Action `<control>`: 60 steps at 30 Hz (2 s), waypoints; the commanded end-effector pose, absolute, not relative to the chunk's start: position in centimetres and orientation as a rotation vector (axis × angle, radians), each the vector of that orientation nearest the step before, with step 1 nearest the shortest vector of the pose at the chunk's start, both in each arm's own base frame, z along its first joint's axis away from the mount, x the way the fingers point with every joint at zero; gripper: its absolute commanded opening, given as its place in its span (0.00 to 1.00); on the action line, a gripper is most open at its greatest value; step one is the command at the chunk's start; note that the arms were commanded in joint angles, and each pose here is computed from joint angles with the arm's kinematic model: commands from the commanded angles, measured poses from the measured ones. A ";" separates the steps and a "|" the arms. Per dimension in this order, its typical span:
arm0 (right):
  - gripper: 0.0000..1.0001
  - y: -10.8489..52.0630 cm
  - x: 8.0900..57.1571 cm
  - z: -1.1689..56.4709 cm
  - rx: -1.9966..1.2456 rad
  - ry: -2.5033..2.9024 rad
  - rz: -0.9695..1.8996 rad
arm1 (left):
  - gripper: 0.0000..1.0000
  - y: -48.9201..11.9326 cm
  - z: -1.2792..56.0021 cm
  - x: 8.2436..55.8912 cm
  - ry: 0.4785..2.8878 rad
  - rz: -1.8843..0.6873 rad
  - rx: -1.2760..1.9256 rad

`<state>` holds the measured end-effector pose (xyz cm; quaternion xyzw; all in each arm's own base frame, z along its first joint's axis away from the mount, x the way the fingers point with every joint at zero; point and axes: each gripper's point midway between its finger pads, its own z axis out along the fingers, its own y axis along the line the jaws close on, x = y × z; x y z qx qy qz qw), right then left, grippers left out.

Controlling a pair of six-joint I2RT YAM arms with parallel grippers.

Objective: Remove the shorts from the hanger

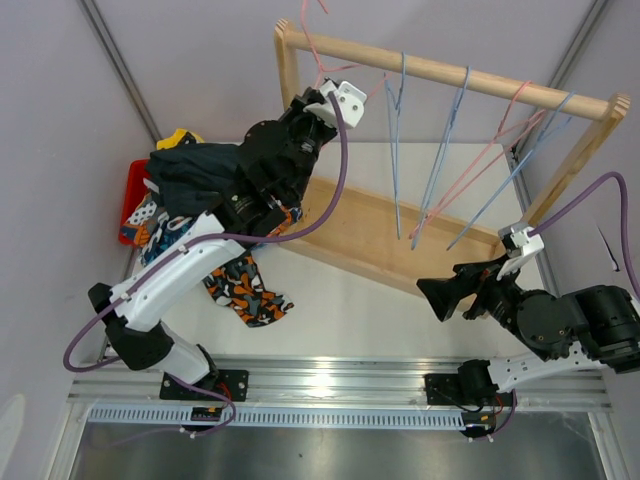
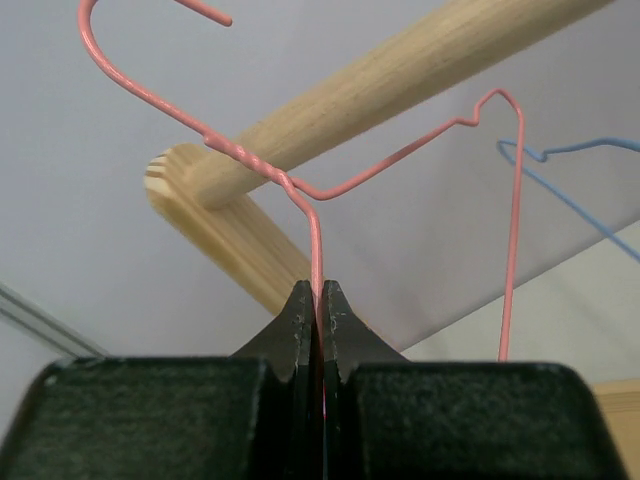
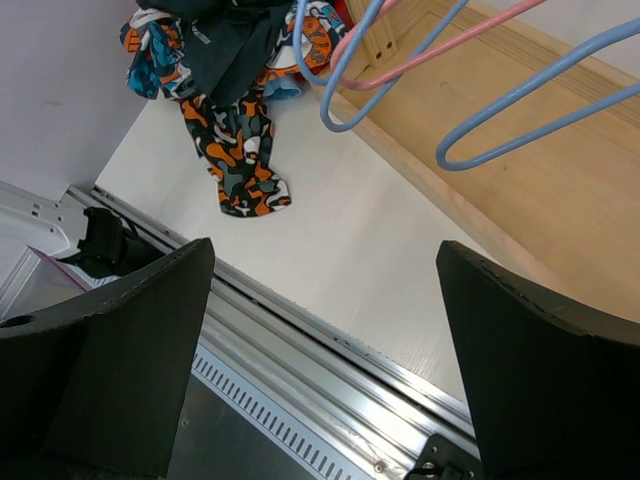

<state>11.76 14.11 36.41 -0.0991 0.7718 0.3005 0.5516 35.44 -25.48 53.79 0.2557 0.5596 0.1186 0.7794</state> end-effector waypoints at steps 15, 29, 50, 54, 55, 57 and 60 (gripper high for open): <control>0.99 14.4 11.7 36.2 -0.182 1.846 0.734 | 0.21 -25.9 49.1 35.0 1.332 0.131 0.619; 0.99 14.7 11.5 39.6 -0.252 1.818 0.729 | 0.99 -19.5 50.9 28.5 1.351 -0.014 0.497; 0.99 7.0 16.8 51.9 -0.195 1.522 0.238 | 0.99 -7.0 41.9 19.3 1.452 -0.300 0.053; 1.00 7.1 16.6 50.2 -0.167 1.538 0.313 | 0.99 -3.1 39.2 19.5 1.498 -0.124 -0.084; 0.99 6.3 16.6 49.4 -0.156 1.539 0.345 | 0.99 -2.4 38.9 19.4 1.499 -0.101 -0.112; 0.99 5.2 16.7 48.4 -0.119 1.547 0.361 | 0.99 -1.3 37.8 19.0 1.505 -0.071 -0.147; 0.99 3.8 16.8 47.0 -0.072 1.555 0.412 | 0.99 -0.7 37.3 18.5 1.486 -0.093 -0.152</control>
